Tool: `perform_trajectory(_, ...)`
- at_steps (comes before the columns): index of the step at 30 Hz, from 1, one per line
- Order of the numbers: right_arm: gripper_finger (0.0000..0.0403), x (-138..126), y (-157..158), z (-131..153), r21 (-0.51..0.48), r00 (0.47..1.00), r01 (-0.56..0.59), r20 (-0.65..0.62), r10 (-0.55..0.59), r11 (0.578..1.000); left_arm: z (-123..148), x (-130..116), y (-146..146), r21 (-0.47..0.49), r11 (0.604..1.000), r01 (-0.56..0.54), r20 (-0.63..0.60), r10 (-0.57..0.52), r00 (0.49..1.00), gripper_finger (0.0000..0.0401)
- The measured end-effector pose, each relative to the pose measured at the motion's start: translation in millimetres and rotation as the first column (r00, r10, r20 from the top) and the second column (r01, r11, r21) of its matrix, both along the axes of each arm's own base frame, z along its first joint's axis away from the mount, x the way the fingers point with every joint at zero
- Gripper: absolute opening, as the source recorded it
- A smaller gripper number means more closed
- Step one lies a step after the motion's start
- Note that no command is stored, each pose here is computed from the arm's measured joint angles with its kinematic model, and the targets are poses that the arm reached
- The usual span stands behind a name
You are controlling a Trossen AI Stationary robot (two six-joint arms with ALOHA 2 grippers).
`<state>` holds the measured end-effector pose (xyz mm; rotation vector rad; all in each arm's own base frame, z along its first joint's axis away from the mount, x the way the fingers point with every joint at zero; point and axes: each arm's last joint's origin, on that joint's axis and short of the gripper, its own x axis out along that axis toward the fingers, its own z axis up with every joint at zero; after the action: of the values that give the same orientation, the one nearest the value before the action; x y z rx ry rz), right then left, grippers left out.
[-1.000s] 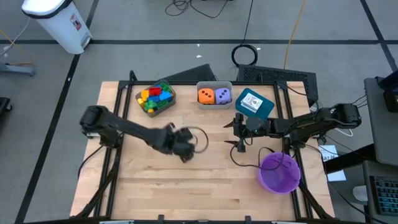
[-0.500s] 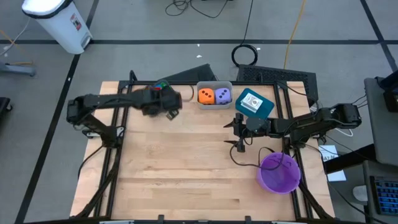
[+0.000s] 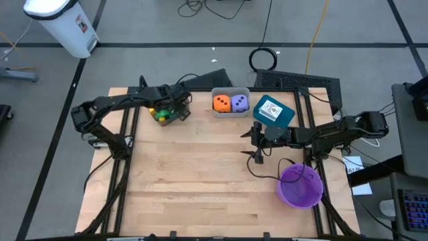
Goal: Pick & Place Toys
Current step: Put the light blue gamepiece into the black bin, then return to Home Position
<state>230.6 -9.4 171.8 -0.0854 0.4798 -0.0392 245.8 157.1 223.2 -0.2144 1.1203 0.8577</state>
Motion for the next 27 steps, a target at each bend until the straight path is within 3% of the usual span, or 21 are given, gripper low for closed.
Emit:
perform_trajectory(8, 0.0325, 0, 0, 0, -0.001, 1.0, 0.0, 0.0, 0.0, 1.0, -13, -1, 2, 0.005, 1.0, 0.026, 0.042, -0.026, 0.999, 0.0169)
perform_trajectory(19, 0.0325, 0, 0, 0, 0.018, 1.0, 0.01, 0.001, -0.01, 1.0, -11, -4, 8, 0.017, 1.0, 0.007, 0.061, -0.008, 0.998, 0.0227)
perform_trajectory(24, 0.0325, -1, 0, 2, -0.02, 1.0, -0.009, 0.008, 0.009, 1.0, 8, -10, 3, 0.044, 0.999, 0.006, 0.129, -0.011, 0.992, 0.0231)
perform_trajectory(27, 0.0324, -3, 0, 9, -0.026, 0.999, -0.009, 0.041, 0.01, 1.0, 28, -14, -5, 0.069, 0.996, 0.052, 0.225, -0.067, 0.972, 0.0217)
